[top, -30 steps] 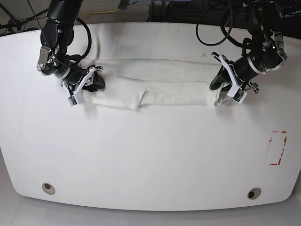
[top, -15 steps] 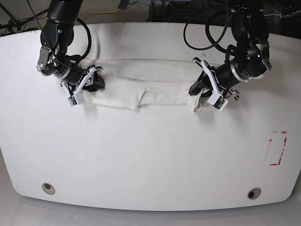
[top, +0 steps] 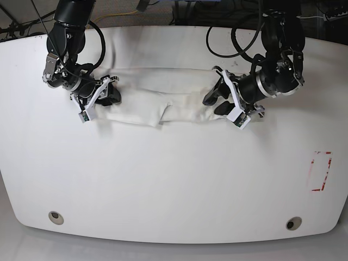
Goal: Fold the T-shirt properly
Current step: 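Move the left gripper inward and grasp the strip's end, then grasp the strip's other end with the right gripper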
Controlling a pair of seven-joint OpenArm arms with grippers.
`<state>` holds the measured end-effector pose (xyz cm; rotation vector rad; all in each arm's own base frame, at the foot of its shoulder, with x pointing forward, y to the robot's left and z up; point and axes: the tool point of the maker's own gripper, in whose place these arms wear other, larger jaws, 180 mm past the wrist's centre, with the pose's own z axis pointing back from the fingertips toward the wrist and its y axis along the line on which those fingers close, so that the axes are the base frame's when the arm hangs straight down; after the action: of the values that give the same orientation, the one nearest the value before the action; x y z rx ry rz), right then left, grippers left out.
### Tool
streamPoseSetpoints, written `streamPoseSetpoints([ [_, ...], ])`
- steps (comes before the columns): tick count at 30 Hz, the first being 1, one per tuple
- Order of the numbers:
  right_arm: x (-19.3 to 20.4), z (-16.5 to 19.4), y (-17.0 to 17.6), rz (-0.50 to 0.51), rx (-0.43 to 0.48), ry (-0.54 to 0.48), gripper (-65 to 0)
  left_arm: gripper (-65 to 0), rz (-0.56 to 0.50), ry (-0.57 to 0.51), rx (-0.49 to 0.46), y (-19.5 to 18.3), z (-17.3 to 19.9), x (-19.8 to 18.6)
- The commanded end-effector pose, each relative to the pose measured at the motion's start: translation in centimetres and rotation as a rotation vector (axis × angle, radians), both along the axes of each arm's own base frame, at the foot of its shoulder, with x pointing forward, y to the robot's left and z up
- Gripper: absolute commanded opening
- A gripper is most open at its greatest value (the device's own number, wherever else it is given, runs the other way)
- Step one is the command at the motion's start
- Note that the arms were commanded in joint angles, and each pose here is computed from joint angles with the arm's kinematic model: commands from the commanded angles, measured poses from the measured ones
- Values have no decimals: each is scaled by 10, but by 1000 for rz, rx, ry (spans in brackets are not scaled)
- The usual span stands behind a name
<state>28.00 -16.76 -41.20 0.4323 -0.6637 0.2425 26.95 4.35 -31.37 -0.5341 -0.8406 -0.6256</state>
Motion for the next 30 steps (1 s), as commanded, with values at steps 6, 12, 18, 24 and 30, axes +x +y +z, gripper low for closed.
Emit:
streamPoseSetpoints([
  [6,6,6,-6,2,-24,-17,-461,-410,-106,-52,-71,-40,20,-5],
  [12,13,27,-5,15,-47,-80,-457,-410,35,-72,-43,5,22,15],
  [18,17,64,-12,-6,8,-139,-295,-411,138,-38,37,58,6,12],
  [24,20,87,-49,-144,125,-199,-173,-450,172,95,73,84,-34,0],
  [30,14,77,-100,-277,201,-158,-170,-611,219,142,26,94,-57,-1],
])
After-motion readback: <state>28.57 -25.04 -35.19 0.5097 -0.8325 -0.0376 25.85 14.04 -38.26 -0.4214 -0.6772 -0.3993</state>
